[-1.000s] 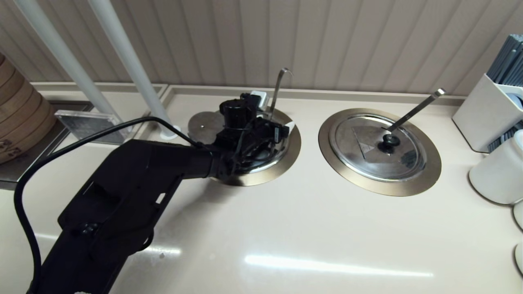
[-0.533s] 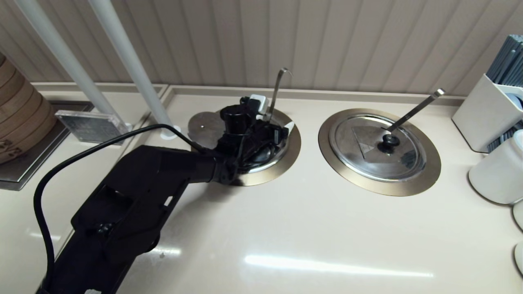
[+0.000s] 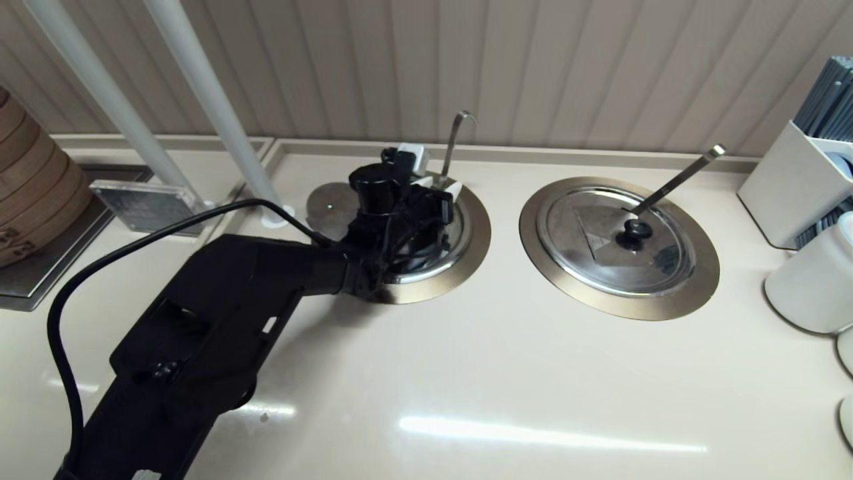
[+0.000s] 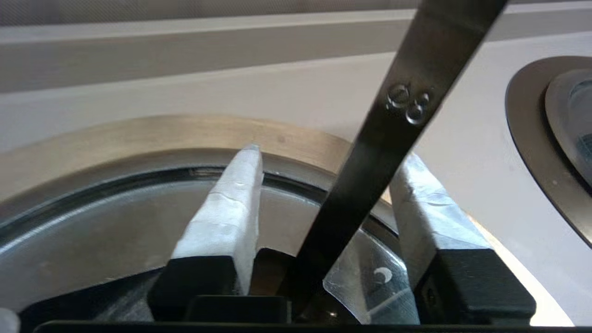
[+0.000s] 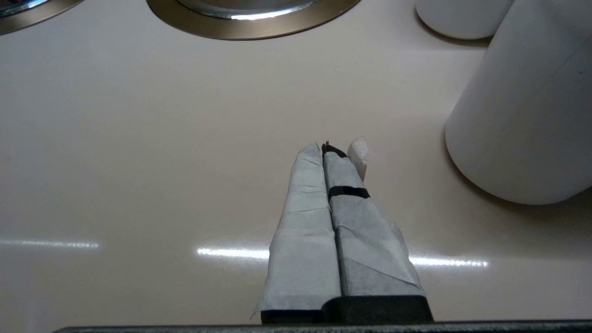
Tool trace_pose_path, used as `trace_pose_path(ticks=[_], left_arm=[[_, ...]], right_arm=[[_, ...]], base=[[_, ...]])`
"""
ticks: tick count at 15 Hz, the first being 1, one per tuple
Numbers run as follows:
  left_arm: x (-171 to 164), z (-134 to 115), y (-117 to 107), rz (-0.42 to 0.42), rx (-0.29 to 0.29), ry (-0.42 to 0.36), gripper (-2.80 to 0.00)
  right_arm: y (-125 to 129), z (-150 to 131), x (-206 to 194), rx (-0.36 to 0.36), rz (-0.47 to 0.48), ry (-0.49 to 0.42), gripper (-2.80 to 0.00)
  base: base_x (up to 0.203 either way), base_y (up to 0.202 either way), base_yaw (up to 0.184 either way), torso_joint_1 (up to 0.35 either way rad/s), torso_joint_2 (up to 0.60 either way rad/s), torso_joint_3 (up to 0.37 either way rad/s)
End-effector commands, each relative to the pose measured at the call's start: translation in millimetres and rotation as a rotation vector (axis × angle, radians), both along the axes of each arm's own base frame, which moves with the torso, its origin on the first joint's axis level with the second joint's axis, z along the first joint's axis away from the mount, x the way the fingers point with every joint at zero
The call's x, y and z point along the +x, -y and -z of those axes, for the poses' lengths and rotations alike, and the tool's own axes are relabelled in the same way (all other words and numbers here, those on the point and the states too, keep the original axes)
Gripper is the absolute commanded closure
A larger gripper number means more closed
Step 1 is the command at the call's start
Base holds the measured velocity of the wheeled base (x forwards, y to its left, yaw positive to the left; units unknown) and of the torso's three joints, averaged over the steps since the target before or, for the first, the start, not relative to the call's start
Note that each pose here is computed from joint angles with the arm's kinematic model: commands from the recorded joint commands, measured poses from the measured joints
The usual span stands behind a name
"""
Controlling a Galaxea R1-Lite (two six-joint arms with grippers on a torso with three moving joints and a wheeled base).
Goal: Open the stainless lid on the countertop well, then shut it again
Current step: Stir with a spoon
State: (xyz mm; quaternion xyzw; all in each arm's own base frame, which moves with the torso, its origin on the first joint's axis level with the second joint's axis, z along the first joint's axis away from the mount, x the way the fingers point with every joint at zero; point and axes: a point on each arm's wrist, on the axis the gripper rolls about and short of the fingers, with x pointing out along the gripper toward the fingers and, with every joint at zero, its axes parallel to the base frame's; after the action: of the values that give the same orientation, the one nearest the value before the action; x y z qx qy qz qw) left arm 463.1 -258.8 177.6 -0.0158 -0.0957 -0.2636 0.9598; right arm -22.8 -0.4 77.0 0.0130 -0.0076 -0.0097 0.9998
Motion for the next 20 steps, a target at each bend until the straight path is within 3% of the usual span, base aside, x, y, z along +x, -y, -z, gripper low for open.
trace_pose_path(ticks=[1, 8, 12, 20], left_arm=[[-1.9, -10.2, -3.9, -0.005, -0.011, 0.021, 0.00], [-1.1, -10.3, -5.7, -0.012, -0.016, 0.021, 0.00], [-10.6, -37.2, -17.3, -0.087, -0.047, 0.046, 0.00], [-59.3, -81.1, -57.5, -0.167, -0.075, -0.008, 0.00]], right_arm=[[0.0, 1.2, 0.4, 0.000, 0.000, -0.004, 0.00], [0.0, 1.2, 0.4, 0.000, 0.000, -0.004, 0.00], [0.0, 1.2, 0.4, 0.000, 0.000, -0.004, 0.00], [0.0, 1.2, 0.4, 0.000, 0.000, -0.004, 0.00]], base=[[0.000, 0.000, 0.000, 0.000, 0.00, 0.000], [0.000, 0.000, 0.000, 0.000, 0.00, 0.000], [0.000, 0.000, 0.000, 0.000, 0.00, 0.000], [0.000, 0.000, 0.000, 0.000, 0.00, 0.000]])
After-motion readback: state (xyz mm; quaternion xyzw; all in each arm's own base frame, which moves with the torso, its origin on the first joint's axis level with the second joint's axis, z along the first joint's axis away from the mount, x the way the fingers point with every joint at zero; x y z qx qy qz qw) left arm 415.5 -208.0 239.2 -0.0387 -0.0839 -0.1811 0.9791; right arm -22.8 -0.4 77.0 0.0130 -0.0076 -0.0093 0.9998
